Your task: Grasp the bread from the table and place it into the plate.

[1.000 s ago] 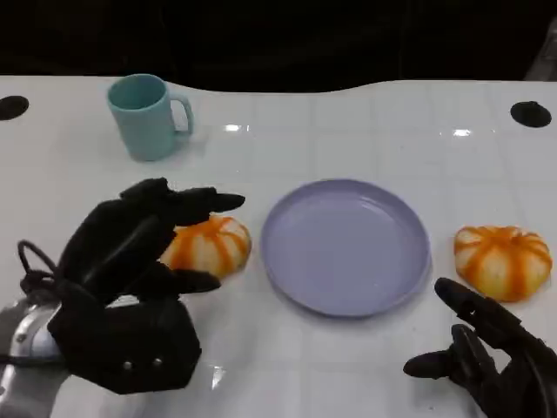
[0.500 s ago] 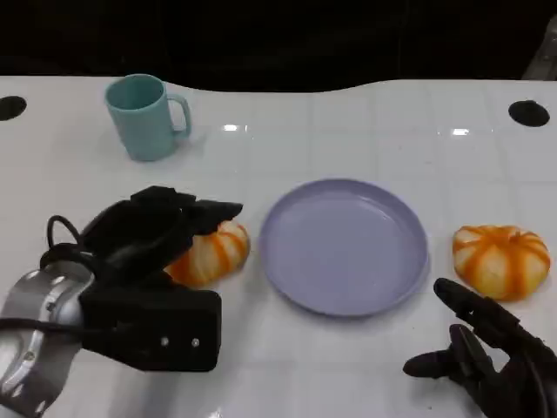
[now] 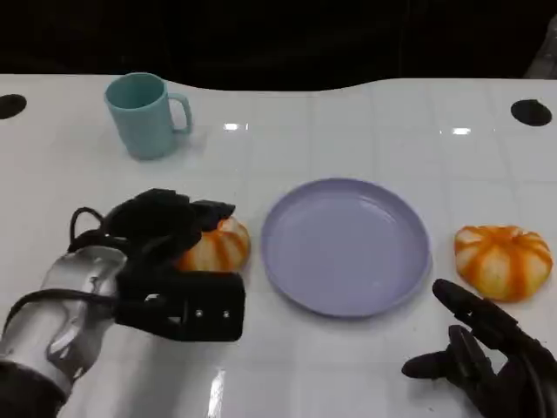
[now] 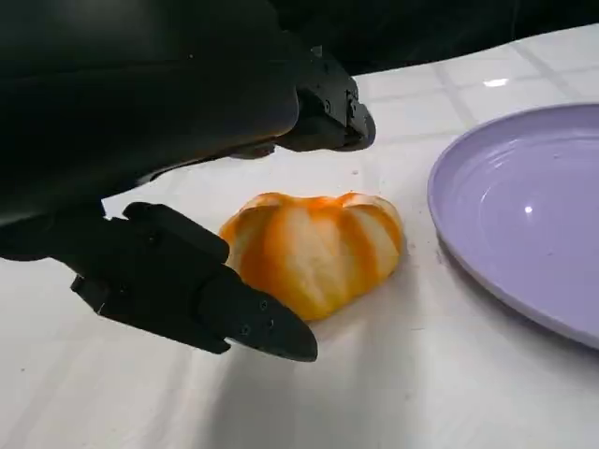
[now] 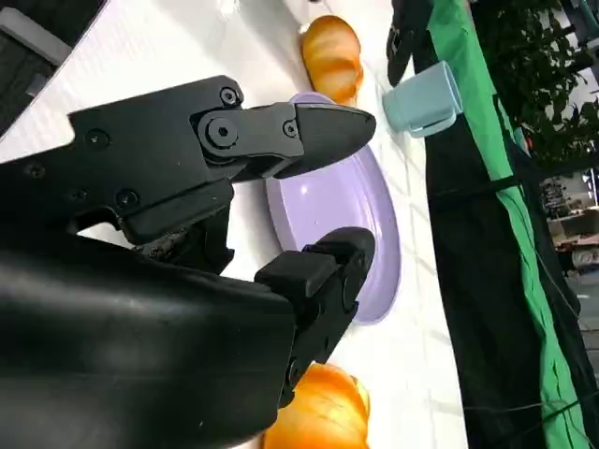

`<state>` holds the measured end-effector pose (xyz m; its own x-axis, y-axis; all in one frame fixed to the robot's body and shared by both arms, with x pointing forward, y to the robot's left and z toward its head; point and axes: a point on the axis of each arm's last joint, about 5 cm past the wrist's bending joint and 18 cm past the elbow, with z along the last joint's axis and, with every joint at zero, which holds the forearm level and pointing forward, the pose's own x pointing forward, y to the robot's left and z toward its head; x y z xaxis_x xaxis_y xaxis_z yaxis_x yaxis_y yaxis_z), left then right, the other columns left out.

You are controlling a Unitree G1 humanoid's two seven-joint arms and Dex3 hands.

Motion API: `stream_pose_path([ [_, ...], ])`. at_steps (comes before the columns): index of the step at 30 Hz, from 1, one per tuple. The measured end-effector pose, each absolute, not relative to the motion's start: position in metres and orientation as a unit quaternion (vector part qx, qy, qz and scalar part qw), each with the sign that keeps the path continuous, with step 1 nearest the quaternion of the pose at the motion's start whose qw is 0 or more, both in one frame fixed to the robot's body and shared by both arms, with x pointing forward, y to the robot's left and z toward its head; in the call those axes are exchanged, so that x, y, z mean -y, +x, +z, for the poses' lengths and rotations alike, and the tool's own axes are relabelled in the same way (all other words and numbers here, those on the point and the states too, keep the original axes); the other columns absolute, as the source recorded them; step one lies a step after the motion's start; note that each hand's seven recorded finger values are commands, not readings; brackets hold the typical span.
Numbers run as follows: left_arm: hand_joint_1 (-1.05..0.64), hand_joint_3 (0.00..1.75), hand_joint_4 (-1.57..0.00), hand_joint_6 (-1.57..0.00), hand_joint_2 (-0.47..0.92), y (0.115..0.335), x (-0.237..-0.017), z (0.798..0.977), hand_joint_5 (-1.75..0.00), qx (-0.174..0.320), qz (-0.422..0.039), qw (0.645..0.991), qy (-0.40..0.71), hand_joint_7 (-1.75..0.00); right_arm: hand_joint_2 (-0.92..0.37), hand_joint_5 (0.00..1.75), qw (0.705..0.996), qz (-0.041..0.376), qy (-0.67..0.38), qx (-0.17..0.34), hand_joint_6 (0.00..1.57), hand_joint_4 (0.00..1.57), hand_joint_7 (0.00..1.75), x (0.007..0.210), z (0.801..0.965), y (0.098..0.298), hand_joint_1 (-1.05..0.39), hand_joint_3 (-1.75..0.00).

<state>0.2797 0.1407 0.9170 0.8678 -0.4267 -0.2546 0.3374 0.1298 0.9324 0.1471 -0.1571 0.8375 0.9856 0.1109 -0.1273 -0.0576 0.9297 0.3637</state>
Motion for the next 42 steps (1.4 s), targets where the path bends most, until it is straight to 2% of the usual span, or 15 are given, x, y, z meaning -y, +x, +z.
stream_pose_path([
  [8,-0.41,0.0,-0.07,-0.21,0.81,0.291,-0.126,0.907,-0.18,0.026,-0.254,0.735,0.628,0.0,-0.92,0.95,0.979,0.044,0.186,-0.071,1.06,0.85,0.26,0.157,0.838,0.146,-0.76,-0.28],
  [12,-0.55,0.02,-0.09,-0.22,0.87,0.298,-0.12,0.905,-0.17,0.021,-0.25,0.73,0.636,0.0,-0.92,0.94,0.979,0.043,0.186,-0.07,1.06,0.85,0.26,0.158,0.839,0.145,-0.76,-0.29],
  [17,-0.46,0.01,-0.16,-0.26,0.87,0.303,-0.116,0.893,-0.15,0.003,-0.247,0.725,0.643,-0.02,-0.92,0.94,0.98,0.042,0.184,-0.07,1.04,0.84,0.25,0.158,0.839,0.143,-0.76,-0.3],
  [23,-0.46,0.0,-0.26,-0.31,0.85,0.308,-0.109,0.885,-0.12,-0.021,-0.253,0.714,0.652,-0.01,-0.92,0.95,0.98,0.043,0.182,-0.069,1.05,0.84,0.26,0.158,0.839,0.142,-0.76,-0.31],
  [29,-0.26,0.05,-0.53,-0.43,0.91,0.311,-0.108,0.884,-0.18,-0.024,-0.255,0.716,0.65,-0.04,-0.92,0.95,0.98,0.042,0.182,-0.068,1.04,0.84,0.26,0.158,0.84,0.141,-0.76,-0.31],
  [30,-0.23,0.09,-0.67,-0.51,0.92,0.311,-0.109,0.883,-0.25,-0.022,-0.252,0.719,0.647,-0.06,-0.92,0.95,0.98,0.042,0.182,-0.069,1.04,0.84,0.26,0.158,0.84,0.14,-0.76,-0.31],
  [31,-0.23,0.16,-0.76,-0.68,0.92,0.31,-0.109,0.882,-0.62,-0.018,-0.248,0.725,0.643,-0.05,-0.92,0.95,0.98,0.042,0.182,-0.069,1.04,0.84,0.26,0.158,0.84,0.14,-0.76,-0.31],
  [33,-0.23,0.2,-0.76,-0.78,0.92,0.31,-0.11,0.881,-0.9,-0.008,-0.234,0.738,0.633,-0.03,-0.92,0.95,0.98,0.042,0.18,-0.069,1.04,0.84,0.26,0.158,0.84,0.14,-0.76,-0.31],
  [34,-0.26,0.14,-0.82,-1.03,0.91,0.31,-0.11,0.881,-1.21,-0.005,-0.227,0.742,0.631,-0.14,-0.92,0.95,0.98,0.043,0.18,-0.069,1.05,0.84,0.26,0.158,0.84,0.14,-0.76,-0.31],
  [35,-0.26,0.1,-0.8,-1.11,0.91,0.31,-0.11,0.881,-1.42,-0.001,-0.222,0.748,0.626,-0.25,-0.92,0.95,0.981,0.042,0.179,-0.068,1.04,0.84,0.26,0.158,0.841,0.14,-0.76,-0.31],
  [36,-0.27,0.08,-0.79,-1.1,0.92,0.31,-0.11,0.881,-1.53,0.004,-0.215,0.755,0.62,-0.4,-0.92,0.95,0.981,0.042,0.179,-0.067,1.04,0.85,0.26,0.158,0.841,0.141,-0.76,-0.31],
  [37,-0.27,0.23,-0.82,-0.84,0.92,0.309,-0.11,0.88,-1.66,0.009,-0.207,0.761,0.615,-1.12,-0.92,0.95,0.98,0.042,0.18,-0.068,1.04,0.85,0.26,0.158,0.841,0.141,-0.76,-0.31],
  [38,-0.27,0.28,-0.84,-0.72,0.92,0.309,-0.11,0.88,-1.7,0.015,-0.198,0.766,0.611,-1.42,-0.92,0.95,0.98,0.042,0.18,-0.069,1.04,0.84,0.26,0.158,0.842,0.141,-0.76,-0.31],
  [40,-0.24,0.32,-0.85,-0.61,0.92,0.309,-0.11,0.88,-1.74,0.03,-0.181,0.773,0.607,-1.68,-0.92,0.95,0.98,0.042,0.181,-0.071,1.04,0.84,0.26,0.158,0.841,0.141,-0.76,-0.31],
  [42,-0.22,0.32,-0.84,-0.58,0.92,0.308,-0.111,0.879,-1.74,0.043,-0.166,0.78,0.602,-1.73,-0.92,0.95,0.98,0.041,0.181,-0.071,1.05,0.84,0.26,0.158,0.841,0.141,-0.76,-0.31],
])
